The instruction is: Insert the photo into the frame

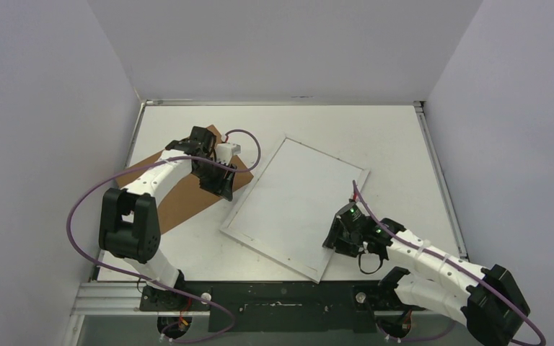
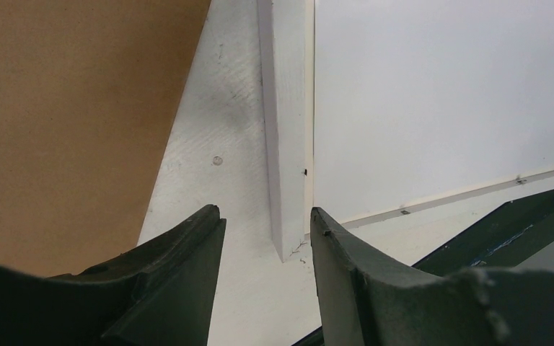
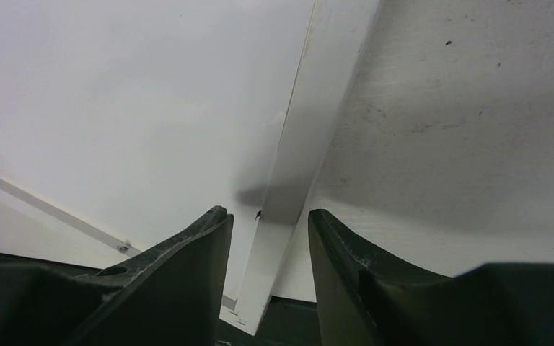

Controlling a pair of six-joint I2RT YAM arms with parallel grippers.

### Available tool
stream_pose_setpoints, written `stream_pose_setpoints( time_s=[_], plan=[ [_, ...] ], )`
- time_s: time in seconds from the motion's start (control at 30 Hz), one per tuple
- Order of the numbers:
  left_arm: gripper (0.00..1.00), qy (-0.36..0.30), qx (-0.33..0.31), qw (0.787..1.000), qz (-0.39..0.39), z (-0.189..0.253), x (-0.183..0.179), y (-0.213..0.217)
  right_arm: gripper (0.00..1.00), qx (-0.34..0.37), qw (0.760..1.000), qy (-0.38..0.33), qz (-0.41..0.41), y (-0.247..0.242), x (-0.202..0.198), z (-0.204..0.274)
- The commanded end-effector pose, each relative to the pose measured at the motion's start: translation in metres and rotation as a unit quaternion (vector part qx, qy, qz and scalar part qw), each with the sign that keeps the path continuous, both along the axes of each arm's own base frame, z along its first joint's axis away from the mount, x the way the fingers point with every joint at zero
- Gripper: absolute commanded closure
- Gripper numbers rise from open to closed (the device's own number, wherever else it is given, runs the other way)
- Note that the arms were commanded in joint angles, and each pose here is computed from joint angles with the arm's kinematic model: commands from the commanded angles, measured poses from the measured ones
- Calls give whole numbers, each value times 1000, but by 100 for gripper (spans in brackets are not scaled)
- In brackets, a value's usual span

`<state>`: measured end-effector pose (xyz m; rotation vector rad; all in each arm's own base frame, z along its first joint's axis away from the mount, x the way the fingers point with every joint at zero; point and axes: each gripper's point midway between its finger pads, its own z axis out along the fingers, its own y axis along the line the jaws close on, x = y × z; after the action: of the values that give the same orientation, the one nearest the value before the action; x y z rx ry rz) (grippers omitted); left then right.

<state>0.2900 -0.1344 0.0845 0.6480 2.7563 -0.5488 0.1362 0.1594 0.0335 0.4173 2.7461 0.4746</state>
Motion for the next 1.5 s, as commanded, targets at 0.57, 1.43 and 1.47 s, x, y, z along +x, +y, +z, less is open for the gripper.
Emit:
stream_pose_setpoints(
  time_s=[0.57, 1.43, 1.47],
  plan=[
    [55, -25, -4, 1000, -3, 15, 7, 2, 95, 13, 1000, -16, -14, 6, 8, -3],
    [34, 40, 3, 996, 79, 63, -1, 164, 15, -31, 927, -345, 143, 169, 275, 195],
    [1, 44, -12, 994, 98, 64, -2, 174, 15, -32, 926, -343, 155, 181, 287, 188]
  ],
)
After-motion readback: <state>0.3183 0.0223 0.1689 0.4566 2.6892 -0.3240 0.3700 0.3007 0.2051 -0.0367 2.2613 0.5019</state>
